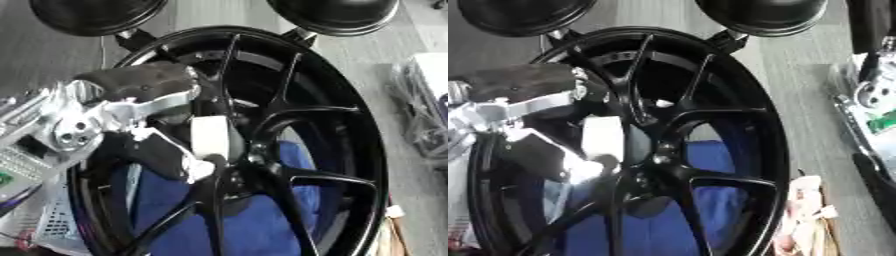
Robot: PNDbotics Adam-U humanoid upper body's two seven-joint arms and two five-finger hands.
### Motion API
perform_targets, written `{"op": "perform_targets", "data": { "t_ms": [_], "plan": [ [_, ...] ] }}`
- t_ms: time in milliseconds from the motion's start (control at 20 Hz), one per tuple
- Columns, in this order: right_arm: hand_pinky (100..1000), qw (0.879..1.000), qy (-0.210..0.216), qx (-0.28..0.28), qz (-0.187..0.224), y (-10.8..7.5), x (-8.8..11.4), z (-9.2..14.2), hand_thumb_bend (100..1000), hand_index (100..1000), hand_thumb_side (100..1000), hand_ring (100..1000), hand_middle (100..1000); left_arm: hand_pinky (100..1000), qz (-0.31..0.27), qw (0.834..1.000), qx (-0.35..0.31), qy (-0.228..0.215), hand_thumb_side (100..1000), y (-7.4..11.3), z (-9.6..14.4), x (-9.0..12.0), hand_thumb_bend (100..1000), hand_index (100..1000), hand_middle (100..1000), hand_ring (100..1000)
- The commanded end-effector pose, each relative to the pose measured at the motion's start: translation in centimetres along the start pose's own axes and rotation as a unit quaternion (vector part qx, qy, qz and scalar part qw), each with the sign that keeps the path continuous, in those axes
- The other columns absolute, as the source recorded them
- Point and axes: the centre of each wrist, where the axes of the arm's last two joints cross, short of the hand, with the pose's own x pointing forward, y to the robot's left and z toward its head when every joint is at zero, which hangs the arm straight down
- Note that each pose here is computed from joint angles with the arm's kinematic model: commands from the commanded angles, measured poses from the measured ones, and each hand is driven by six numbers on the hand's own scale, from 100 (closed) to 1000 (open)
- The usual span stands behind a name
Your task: Pull the pin out of the wheel hub.
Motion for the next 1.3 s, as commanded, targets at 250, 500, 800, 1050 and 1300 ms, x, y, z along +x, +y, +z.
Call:
{"op": "perform_targets", "data": {
  "t_ms": [250,500,800,1050,1300],
  "plan": [
    [511,0.999,0.004,-0.036,0.017,-0.36,0.64,-0.37,100,589,685,606,606,868,0.014,0.999,-0.024,0.046,370,0.75,0.69,-0.31,343,771,589,681],
    [512,0.999,0.002,-0.037,0.016,-0.36,0.66,-0.39,100,590,685,607,607,834,0.008,0.998,-0.024,0.049,329,0.70,0.70,-0.36,342,750,506,630],
    [512,0.999,0.003,-0.038,0.014,-0.35,0.63,-0.36,100,591,693,608,607,775,0.017,0.998,-0.027,0.052,280,0.58,0.62,-0.32,263,670,378,530],
    [513,0.999,0.004,-0.039,0.013,-0.39,0.60,-0.37,100,591,697,608,608,740,0.032,0.998,-0.019,0.047,210,0.64,0.62,-0.28,213,610,354,497],
    [514,0.999,0.006,-0.040,0.013,-0.42,0.54,-0.33,100,591,700,609,608,719,0.044,0.998,-0.001,0.039,191,0.92,0.71,-0.29,146,557,326,474]
  ]
}}
